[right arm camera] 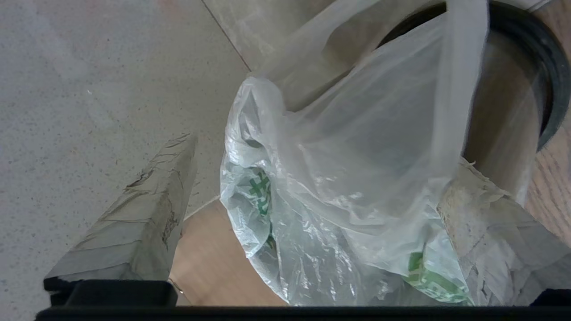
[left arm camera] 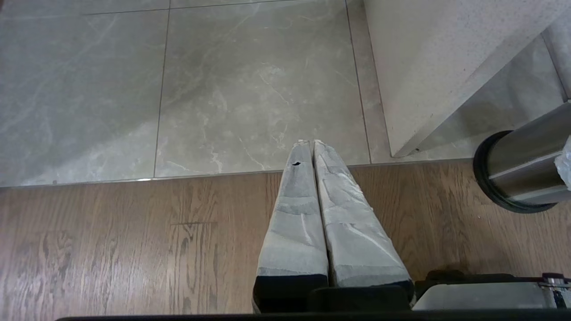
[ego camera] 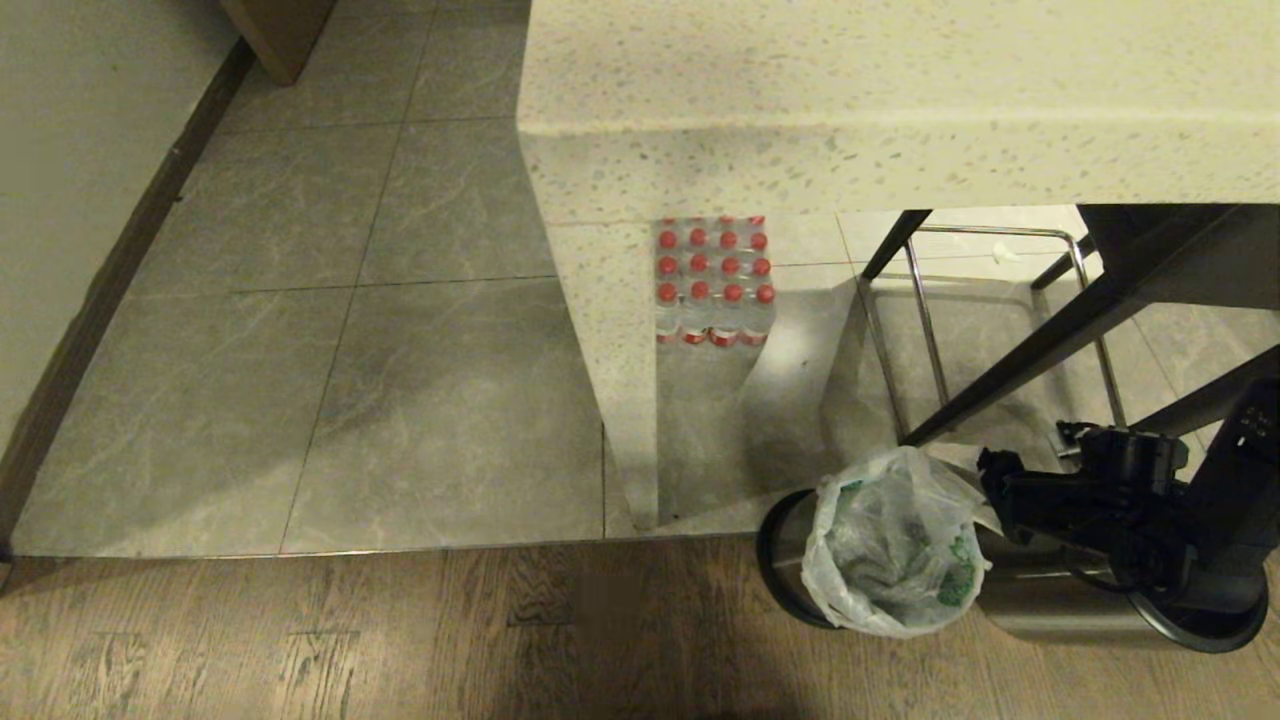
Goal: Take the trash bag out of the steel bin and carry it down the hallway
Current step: Pick up the trash bag
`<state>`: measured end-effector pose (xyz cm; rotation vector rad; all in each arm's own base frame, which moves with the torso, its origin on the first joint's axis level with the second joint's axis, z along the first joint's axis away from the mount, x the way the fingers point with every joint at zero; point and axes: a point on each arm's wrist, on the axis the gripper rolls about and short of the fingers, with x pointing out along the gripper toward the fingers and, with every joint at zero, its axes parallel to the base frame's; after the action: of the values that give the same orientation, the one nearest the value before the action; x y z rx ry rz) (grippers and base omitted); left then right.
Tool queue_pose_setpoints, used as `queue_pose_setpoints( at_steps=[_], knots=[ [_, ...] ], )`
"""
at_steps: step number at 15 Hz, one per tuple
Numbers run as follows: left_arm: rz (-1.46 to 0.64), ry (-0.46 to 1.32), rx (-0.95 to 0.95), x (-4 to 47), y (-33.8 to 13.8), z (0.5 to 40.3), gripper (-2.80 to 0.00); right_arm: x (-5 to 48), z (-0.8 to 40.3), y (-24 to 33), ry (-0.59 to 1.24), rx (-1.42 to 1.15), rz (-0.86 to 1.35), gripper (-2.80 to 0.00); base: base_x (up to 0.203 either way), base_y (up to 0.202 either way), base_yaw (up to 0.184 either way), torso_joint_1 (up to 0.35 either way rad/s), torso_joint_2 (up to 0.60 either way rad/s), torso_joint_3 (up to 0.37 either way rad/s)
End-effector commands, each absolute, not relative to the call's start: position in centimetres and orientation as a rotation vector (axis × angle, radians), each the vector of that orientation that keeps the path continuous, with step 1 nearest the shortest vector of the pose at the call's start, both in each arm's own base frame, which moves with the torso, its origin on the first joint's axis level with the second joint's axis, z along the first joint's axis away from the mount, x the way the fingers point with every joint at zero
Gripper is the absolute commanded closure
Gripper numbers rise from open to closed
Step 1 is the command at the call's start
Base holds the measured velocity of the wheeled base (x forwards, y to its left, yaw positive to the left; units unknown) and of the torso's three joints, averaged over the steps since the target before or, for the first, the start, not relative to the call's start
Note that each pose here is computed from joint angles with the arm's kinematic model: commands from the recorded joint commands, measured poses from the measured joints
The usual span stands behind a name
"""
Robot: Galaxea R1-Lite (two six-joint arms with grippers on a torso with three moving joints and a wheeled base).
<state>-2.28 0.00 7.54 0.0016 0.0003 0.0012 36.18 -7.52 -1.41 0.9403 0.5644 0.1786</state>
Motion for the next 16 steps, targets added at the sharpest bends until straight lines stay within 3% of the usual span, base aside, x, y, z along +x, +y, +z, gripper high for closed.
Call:
queue_pose_setpoints(
  at_steps=[1, 16],
  knots=[
    [0.002, 0.0, 0.002, -2.3, 0.0, 7.5, 0.0, 36.2, -1.6, -7.3, 0.567, 0.936, 0.186, -2.8, 0.0, 0.0, 0.0, 0.0, 0.0, 0.0],
    [0.002, 0.0, 0.002, -2.3, 0.0, 7.5, 0.0, 36.3, -2.2, -7.0, 0.561, 0.848, 0.231, -2.8, 0.0, 0.0, 0.0, 0.0, 0.0, 0.0]
  ],
)
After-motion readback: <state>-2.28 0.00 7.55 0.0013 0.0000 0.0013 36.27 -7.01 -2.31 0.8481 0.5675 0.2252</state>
